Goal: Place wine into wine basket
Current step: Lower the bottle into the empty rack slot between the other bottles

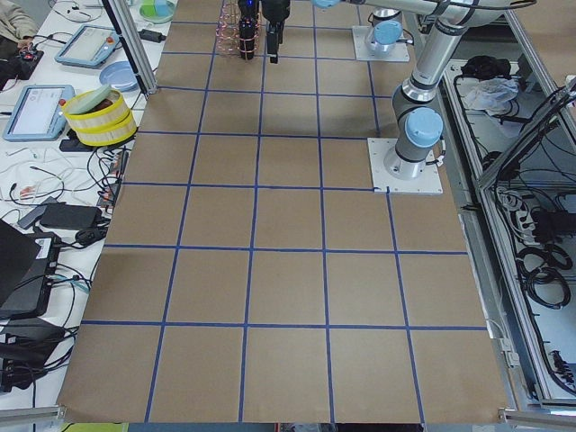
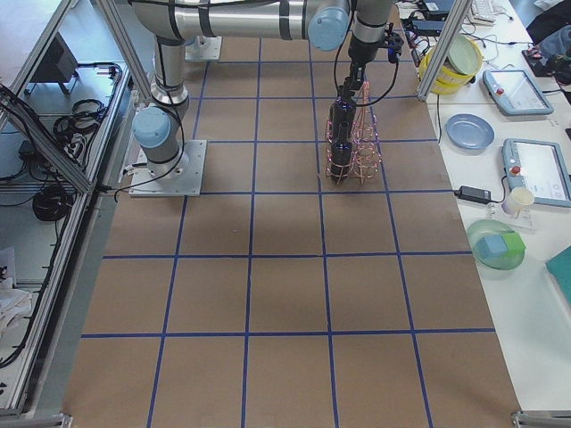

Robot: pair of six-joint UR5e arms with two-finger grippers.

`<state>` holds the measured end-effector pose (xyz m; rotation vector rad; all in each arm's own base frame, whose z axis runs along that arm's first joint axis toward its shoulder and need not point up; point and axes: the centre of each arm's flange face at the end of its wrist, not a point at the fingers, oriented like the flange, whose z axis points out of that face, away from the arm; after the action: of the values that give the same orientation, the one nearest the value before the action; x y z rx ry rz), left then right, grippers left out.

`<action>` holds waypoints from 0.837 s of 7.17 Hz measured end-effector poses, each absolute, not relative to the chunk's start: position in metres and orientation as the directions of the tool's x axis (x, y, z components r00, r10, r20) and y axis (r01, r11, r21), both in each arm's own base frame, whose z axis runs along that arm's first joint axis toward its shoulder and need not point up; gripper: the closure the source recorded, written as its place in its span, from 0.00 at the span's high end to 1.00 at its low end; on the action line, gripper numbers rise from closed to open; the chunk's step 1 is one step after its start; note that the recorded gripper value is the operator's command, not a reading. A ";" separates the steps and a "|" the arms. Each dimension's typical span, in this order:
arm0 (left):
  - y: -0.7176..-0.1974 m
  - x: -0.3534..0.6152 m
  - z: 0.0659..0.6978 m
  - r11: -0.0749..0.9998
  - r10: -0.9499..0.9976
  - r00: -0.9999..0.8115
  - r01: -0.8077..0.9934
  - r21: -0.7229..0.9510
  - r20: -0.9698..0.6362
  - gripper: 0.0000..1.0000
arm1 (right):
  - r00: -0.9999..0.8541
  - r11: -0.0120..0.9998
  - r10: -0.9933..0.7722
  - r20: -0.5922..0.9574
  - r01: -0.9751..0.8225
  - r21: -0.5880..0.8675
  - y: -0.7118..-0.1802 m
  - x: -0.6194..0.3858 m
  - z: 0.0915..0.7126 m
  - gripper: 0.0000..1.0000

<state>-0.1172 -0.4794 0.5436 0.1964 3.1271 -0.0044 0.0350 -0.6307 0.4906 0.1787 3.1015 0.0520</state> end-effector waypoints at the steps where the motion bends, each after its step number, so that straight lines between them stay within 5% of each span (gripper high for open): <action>1: -0.479 -0.117 0.544 0.992 0.125 -0.992 0.125 -0.002 -0.009 1.00 | -0.993 0.992 0.116 -0.034 0.114 0.044 -0.634 0.035 0.483 0.09; 5: -0.479 -0.117 0.543 0.992 0.125 -0.992 0.125 -0.001 -0.008 1.00 | -0.993 0.993 0.112 -0.028 0.110 0.053 -0.637 0.036 0.432 0.09; 6: -0.479 -0.117 0.543 0.992 0.125 -0.992 0.125 -0.001 -0.008 1.00 | -0.994 0.993 0.106 -0.024 0.105 0.049 -0.637 0.038 0.425 0.19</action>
<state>-0.1172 -0.4793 0.5429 0.1964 3.1272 -0.0019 0.0377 -0.6373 0.4251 0.1643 3.1098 0.0744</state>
